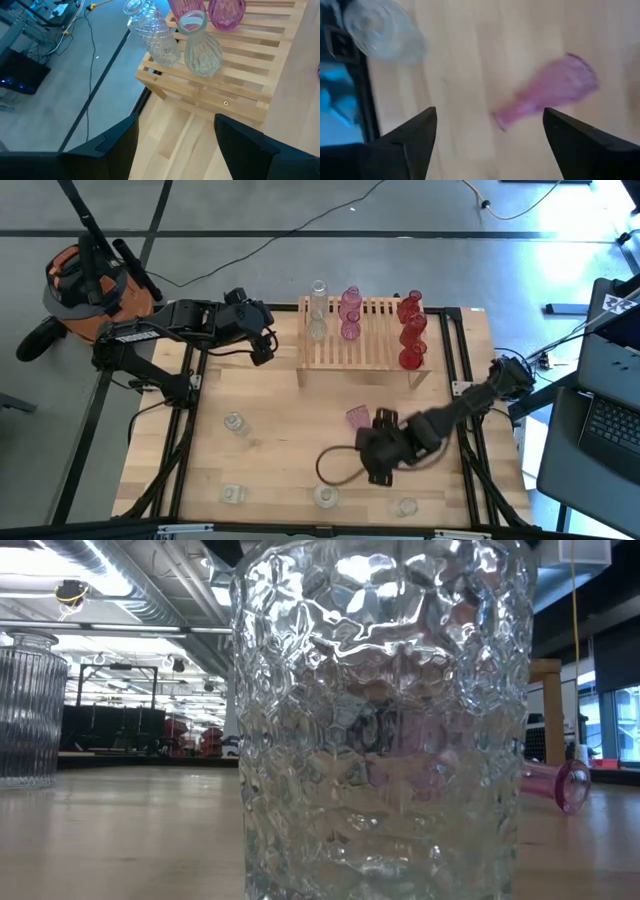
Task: Sort vases onto shelf
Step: Put the pink vase on the shelf aligned with the other pink vase
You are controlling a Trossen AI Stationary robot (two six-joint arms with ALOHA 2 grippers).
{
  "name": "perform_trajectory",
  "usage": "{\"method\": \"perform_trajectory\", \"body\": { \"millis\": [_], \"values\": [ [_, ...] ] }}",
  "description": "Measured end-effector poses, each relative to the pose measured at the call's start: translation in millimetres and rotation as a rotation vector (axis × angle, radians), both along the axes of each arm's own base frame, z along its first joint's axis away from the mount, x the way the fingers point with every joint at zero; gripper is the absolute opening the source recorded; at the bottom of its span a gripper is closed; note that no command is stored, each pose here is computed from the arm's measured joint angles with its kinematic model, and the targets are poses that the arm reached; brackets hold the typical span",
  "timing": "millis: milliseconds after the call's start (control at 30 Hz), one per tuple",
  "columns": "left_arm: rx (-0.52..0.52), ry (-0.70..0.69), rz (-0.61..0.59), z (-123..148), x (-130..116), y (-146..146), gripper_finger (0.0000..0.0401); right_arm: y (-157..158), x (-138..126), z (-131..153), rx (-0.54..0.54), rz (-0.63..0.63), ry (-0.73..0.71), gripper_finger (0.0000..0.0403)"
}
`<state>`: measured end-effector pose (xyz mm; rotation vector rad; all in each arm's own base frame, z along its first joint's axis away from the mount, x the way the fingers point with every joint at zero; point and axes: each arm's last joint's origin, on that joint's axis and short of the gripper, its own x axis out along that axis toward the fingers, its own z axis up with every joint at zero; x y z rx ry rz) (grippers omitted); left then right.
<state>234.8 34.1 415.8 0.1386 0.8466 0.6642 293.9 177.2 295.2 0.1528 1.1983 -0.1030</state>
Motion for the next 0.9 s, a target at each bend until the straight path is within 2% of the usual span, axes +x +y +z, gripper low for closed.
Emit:
{"method": "perform_trajectory", "body": {
  "millis": [67,200,267,367,500,633,900],
  "values": [
    [-0.003,0.006,-0.002,0,0,0,0.0251,12,-7,-15,-0.016,-0.035,-0.053,0.0312],
    [0.005,0.023,-0.021,-1,-1,0,0.0251,26,-26,-50,-0.077,-0.017,-0.042,0.0282],
    [0.013,0.032,-0.032,-1,-1,0,0.025,26,-35,-69,-0.098,-0.019,-0.002,0.0263],
    [0.019,0.043,-0.047,-1,0,0,0.025,18,-46,-94,-0.129,-0.089,0.056,0.0235],
    [0.016,0.04,-0.044,-1,0,0,0.025,12,-49,-120,-0.102,-0.122,0.032,0.0208],
    [0.0,0.022,-0.024,-1,0,0,0.025,8,-49,-138,-0.056,-0.111,-0.023,0.0196],
    [-0.038,-0.009,-0.004,-1,0,-1,0.025,-3,-58,-154,-0.12,-0.124,-0.006,0.0193]
  ]
}}
